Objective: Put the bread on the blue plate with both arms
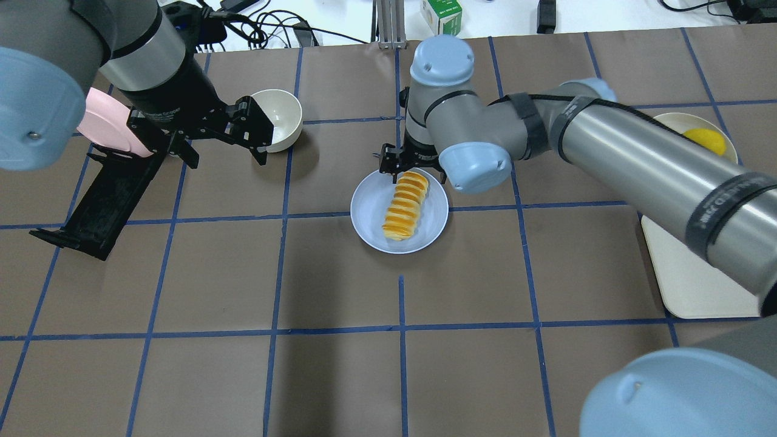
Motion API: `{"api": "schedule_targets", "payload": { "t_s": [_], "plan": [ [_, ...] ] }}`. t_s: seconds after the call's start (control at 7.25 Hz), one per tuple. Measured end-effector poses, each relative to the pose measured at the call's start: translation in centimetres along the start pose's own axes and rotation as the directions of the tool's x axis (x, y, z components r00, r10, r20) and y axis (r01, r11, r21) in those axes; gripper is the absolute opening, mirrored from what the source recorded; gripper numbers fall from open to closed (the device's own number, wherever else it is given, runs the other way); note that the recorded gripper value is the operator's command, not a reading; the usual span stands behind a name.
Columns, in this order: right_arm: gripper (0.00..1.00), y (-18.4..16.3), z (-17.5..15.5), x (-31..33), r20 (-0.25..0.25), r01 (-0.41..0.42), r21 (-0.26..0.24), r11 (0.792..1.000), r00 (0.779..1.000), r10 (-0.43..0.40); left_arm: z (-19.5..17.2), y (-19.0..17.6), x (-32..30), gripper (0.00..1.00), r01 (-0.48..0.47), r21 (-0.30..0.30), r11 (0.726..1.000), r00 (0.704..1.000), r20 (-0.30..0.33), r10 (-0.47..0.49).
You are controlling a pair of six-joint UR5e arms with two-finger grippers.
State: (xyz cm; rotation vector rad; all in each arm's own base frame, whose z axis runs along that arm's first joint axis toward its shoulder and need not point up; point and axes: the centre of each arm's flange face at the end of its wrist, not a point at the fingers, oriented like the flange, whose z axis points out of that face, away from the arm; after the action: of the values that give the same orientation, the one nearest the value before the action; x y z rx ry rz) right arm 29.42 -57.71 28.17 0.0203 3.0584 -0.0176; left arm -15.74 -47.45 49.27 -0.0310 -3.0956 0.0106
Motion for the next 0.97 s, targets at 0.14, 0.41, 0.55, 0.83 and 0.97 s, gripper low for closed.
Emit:
{"api": "schedule_targets", "payload": {
  "t_s": [0.14,0.41,0.55,0.83,0.97],
  "plan": [
    [1.00,-0.5,-4.5,3.1,-0.010,0.002,-0.014,1.000,1.000,-0.002,0.0,0.0,0.0,1.00,0.000,0.001,1.000,1.000,0.000,0.000],
    [1.00,1.6,-14.2,10.3,-0.028,0.042,-0.032,0.999,0.999,-0.043,0.0,0.1,0.0,1.00,-0.001,0.002,1.000,1.000,0.000,0.001],
    [1.00,4.3,-18.8,13.1,-0.041,0.061,-0.032,0.998,0.997,-0.062,-0.2,0.1,0.0,1.00,-0.001,0.004,1.000,1.000,0.001,0.001],
    [1.00,8.3,-23.7,14.5,-0.065,0.066,-0.008,0.998,0.996,-0.067,-0.3,0.1,-0.1,1.00,-0.002,0.008,1.000,1.000,0.015,0.002],
    [1.00,8.4,-24.0,14.8,-0.084,0.066,-0.011,0.998,0.994,-0.067,-0.3,0.1,-0.2,1.00,-0.001,0.008,1.000,1.000,0.018,0.001]
  ]
}}
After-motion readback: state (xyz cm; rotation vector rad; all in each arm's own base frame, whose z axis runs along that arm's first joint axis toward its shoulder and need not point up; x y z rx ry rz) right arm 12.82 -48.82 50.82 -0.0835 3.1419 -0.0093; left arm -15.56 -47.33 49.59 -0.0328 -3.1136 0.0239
